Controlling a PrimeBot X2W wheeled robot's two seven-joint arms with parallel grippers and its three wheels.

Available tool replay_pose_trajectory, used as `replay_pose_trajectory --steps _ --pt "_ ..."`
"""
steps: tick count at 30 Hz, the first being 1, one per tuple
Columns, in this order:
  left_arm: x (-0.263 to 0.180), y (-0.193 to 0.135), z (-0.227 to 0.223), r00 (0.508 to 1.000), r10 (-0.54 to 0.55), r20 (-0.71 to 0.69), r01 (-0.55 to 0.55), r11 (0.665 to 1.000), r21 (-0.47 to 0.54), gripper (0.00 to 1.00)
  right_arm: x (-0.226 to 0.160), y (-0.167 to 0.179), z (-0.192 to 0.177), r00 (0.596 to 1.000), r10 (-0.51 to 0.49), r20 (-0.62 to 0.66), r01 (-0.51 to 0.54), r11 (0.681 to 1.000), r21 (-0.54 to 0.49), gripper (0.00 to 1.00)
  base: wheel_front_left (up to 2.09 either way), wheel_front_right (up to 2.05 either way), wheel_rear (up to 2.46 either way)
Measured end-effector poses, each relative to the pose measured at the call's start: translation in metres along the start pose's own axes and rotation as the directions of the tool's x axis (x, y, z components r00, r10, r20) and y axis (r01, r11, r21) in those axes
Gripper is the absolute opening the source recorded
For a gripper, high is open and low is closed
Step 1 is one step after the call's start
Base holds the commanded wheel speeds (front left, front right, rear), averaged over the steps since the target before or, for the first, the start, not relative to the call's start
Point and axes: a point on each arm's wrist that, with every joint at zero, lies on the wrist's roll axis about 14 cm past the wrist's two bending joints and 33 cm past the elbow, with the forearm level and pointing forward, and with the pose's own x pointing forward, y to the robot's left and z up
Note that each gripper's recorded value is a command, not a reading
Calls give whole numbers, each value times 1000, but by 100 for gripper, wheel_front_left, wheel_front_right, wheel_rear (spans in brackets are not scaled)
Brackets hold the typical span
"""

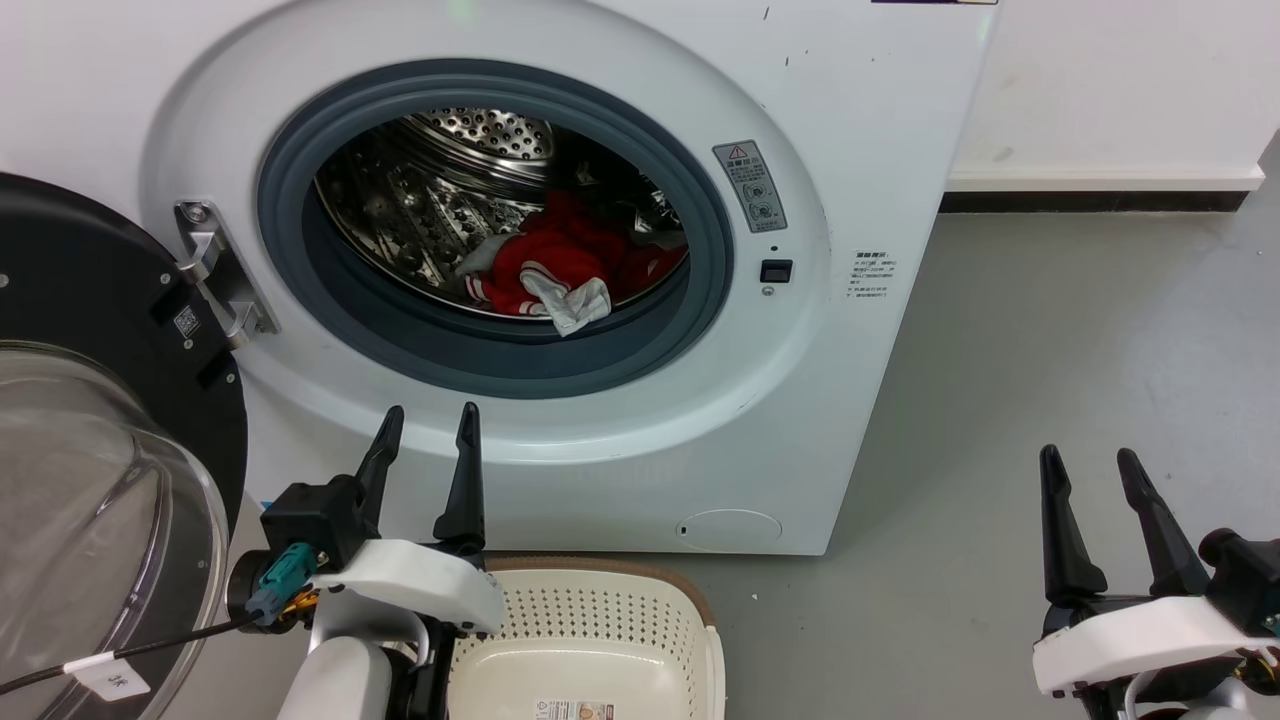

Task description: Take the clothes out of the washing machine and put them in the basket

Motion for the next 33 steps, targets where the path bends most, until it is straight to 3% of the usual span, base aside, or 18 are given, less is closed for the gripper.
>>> replay_pose_trajectory --steps 33 --pt "1 -3 -3 999 -36 15 31 969 244 100 1 9 -1 999 51 -6 -51 967 -251 100 0 0 0"
